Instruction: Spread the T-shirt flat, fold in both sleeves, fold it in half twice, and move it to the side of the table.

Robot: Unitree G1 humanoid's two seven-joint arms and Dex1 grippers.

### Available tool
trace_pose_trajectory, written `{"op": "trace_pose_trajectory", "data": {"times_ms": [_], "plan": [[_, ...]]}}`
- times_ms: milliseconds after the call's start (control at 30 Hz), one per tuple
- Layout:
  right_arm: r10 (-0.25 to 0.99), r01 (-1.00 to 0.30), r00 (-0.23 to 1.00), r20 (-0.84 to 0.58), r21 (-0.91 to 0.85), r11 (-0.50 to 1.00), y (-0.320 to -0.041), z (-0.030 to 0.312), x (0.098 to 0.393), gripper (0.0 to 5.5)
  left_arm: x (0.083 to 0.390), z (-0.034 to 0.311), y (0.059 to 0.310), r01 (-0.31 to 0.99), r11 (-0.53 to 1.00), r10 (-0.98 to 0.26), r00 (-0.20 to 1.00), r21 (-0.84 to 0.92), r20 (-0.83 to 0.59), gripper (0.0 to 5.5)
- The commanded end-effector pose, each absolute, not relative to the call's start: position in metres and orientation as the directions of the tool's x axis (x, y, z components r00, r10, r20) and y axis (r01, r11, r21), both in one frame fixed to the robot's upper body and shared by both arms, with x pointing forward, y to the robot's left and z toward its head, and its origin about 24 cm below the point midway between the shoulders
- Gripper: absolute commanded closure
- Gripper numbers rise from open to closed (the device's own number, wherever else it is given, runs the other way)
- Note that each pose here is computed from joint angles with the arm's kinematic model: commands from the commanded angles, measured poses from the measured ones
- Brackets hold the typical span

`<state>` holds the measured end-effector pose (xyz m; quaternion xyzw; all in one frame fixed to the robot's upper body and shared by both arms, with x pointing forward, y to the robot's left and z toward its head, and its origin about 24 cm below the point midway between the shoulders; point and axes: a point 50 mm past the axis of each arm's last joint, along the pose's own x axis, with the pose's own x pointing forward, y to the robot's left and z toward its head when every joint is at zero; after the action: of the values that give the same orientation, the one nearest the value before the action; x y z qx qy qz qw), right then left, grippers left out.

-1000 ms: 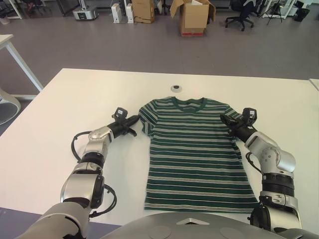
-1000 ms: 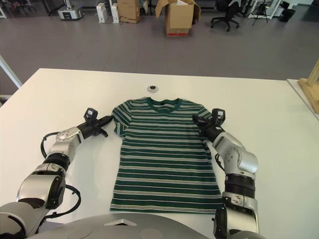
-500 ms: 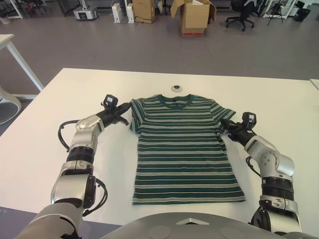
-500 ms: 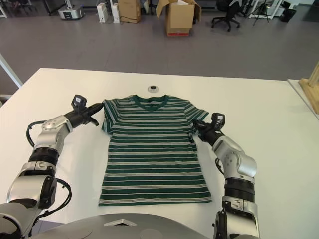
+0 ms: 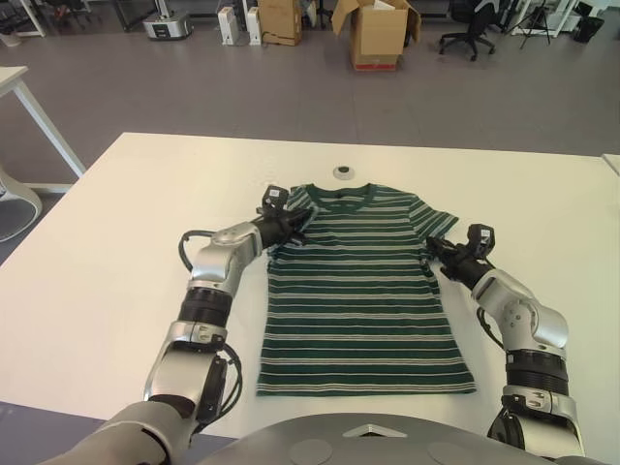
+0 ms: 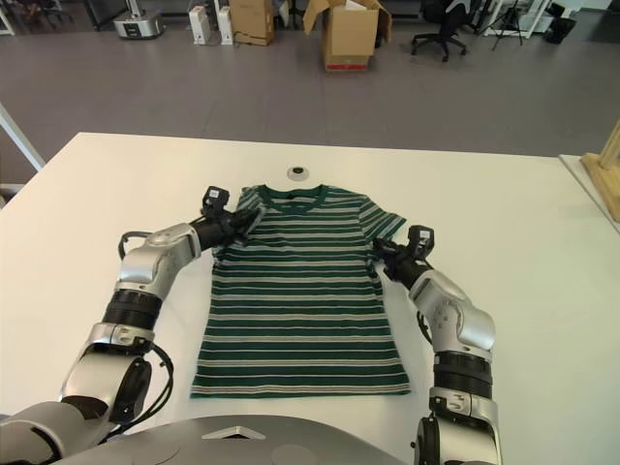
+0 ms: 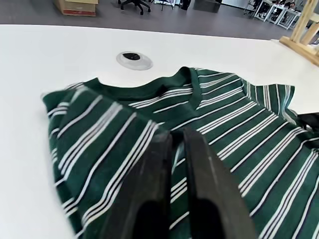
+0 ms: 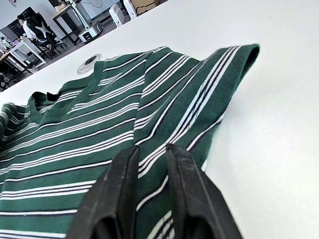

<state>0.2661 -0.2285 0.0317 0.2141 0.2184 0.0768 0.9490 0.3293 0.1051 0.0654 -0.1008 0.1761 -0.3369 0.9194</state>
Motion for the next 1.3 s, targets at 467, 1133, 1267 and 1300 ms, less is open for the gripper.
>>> {"op": "trace_pose_trajectory", "data": {"times_ms": [467,1133,1267,1300], "plan": [[0.099,-0.014,0.939,-0.329,0.251,0.968,-0.287,0.044,0.325,4.49,0.356,0.136,0.182,0.352,0.88,-0.374,0.927,-0.32,-0.008,4.12],[0.192,0.043,0.901,-0.388,0.522,0.852,-0.278,0.011,0.312,4.84,0.353,0.127,0.177,0.35,0.875,-0.38,0.924,-0.334,-0.029,4.11],[0.21,0.057,0.907,-0.366,0.599,0.799,-0.278,0.013,0.312,5.49,0.352,0.124,0.176,0.348,0.874,-0.38,0.924,-0.338,-0.031,4.11],[0.211,0.062,0.906,-0.367,0.609,0.791,-0.279,0.013,0.312,5.49,0.352,0.124,0.176,0.347,0.875,-0.379,0.925,-0.339,-0.032,4.11]]}}
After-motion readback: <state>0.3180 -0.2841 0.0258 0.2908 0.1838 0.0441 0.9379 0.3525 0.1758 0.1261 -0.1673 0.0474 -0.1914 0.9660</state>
